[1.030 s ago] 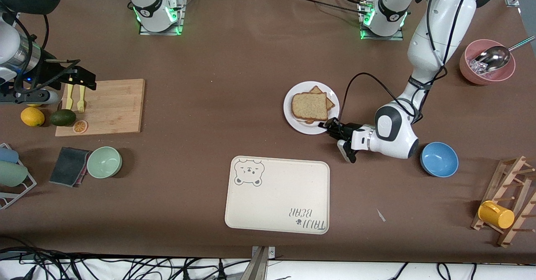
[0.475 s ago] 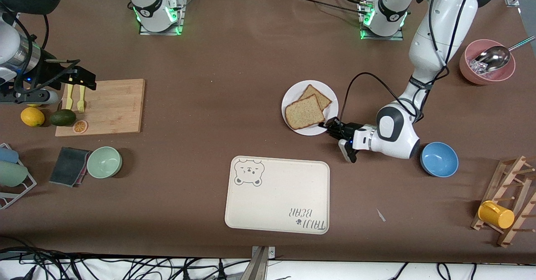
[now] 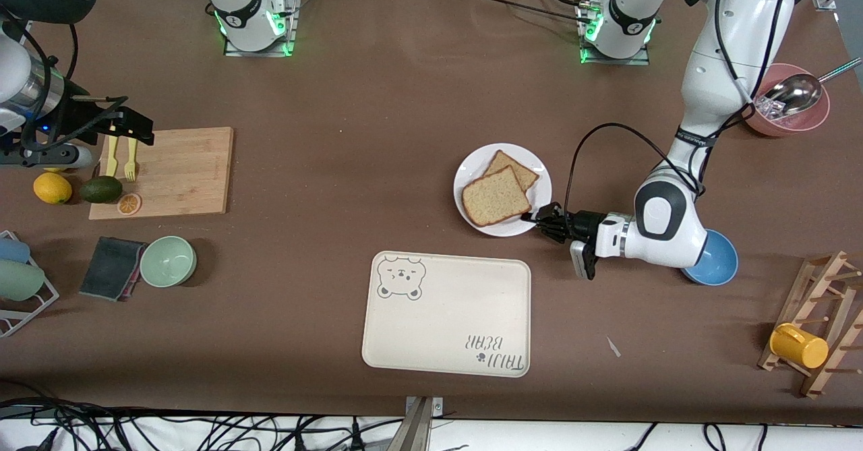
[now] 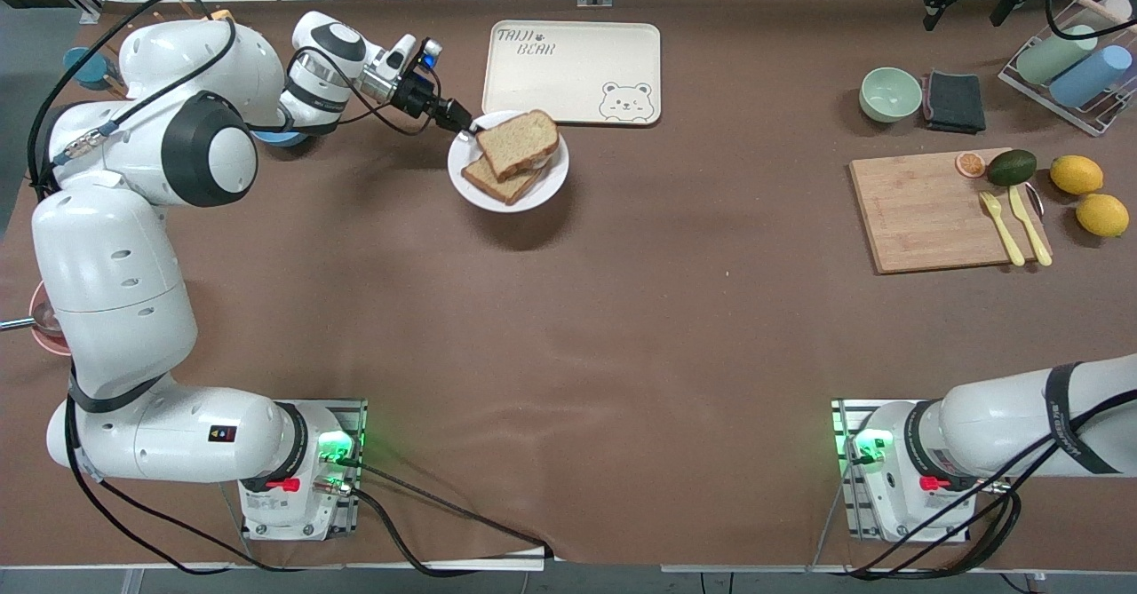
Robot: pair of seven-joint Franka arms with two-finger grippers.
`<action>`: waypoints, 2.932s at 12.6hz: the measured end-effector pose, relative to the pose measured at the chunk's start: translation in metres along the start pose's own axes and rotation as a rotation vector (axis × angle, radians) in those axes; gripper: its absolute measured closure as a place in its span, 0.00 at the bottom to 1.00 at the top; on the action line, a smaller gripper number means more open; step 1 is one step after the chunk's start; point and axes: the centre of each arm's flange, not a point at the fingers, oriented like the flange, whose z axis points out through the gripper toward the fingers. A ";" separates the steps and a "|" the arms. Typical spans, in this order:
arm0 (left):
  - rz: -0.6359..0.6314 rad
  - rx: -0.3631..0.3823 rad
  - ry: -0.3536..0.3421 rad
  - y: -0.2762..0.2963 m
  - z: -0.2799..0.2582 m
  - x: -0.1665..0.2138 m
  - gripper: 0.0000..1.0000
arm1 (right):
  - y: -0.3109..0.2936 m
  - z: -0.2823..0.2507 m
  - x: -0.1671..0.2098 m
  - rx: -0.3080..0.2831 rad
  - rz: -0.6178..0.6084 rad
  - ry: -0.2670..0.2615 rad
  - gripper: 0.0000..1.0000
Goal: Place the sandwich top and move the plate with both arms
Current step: 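Grasp the white plate rim with the left gripper, then slide the plate with the left gripper onto the bear tray, then open the left gripper and release the plate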
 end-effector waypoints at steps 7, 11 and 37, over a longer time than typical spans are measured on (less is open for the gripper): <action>-0.086 0.131 0.207 0.000 -0.038 0.082 0.96 | 0.001 0.001 0.000 0.000 0.002 -0.001 0.00; -0.195 0.161 0.410 -0.023 -0.024 0.109 0.96 | 0.001 0.001 0.000 0.000 0.002 -0.002 0.00; -0.146 0.360 0.337 0.005 -0.038 0.131 0.00 | 0.015 0.009 0.004 0.002 0.026 -0.017 0.00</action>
